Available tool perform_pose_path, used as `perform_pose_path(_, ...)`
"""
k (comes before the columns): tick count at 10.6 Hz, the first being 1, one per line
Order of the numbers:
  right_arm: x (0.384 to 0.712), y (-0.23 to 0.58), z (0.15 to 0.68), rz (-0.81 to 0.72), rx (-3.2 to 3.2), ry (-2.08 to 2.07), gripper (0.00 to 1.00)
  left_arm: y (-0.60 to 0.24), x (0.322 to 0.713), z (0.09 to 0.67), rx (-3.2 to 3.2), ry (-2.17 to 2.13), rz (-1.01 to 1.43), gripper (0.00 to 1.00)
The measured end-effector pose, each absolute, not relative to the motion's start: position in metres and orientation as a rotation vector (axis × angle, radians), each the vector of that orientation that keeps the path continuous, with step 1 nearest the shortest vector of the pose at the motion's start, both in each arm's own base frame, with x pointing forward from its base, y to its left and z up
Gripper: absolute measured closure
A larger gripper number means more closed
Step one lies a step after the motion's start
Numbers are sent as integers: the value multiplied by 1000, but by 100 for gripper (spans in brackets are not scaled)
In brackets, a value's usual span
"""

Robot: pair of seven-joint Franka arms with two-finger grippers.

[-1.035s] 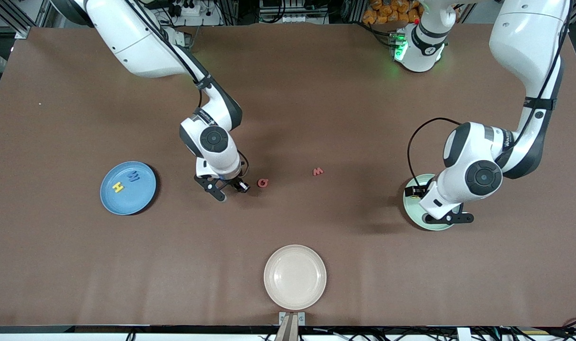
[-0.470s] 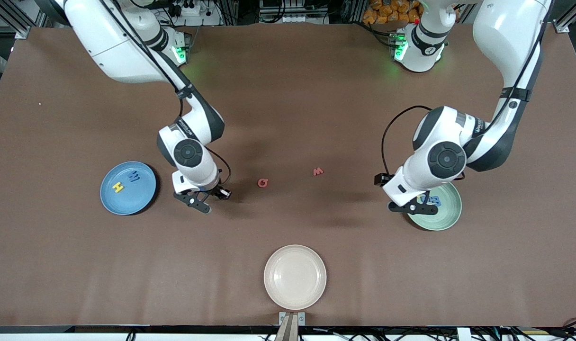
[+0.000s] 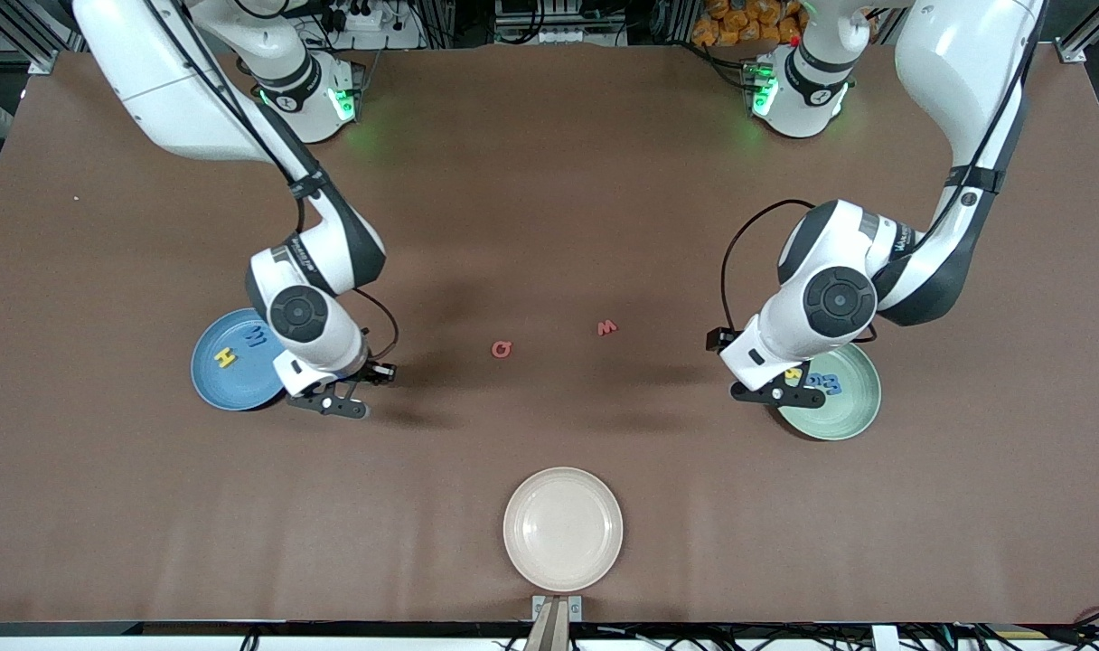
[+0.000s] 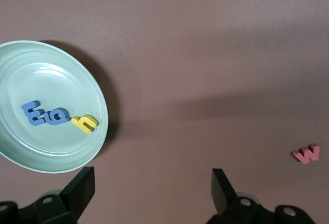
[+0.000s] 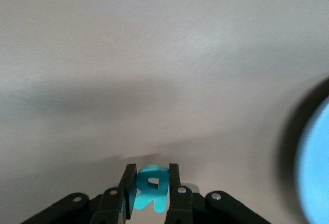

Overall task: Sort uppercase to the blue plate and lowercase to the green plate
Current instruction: 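Lower the R onto the blue plate while the left gripper returns to letters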

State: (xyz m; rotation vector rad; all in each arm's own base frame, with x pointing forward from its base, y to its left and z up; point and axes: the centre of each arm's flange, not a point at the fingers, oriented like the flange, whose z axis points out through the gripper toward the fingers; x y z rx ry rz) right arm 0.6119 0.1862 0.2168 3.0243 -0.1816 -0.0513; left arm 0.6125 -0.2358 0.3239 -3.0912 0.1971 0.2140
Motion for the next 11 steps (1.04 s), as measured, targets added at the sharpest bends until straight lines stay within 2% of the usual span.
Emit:
perform_pose_path(7,631,58,246,-179,2990,402,71,-255,606,317,-3098,203,236,0)
perform_pose_path(11,621,-7,231,-269,3048,511,71,-313,587,309,-3098,141,242,0)
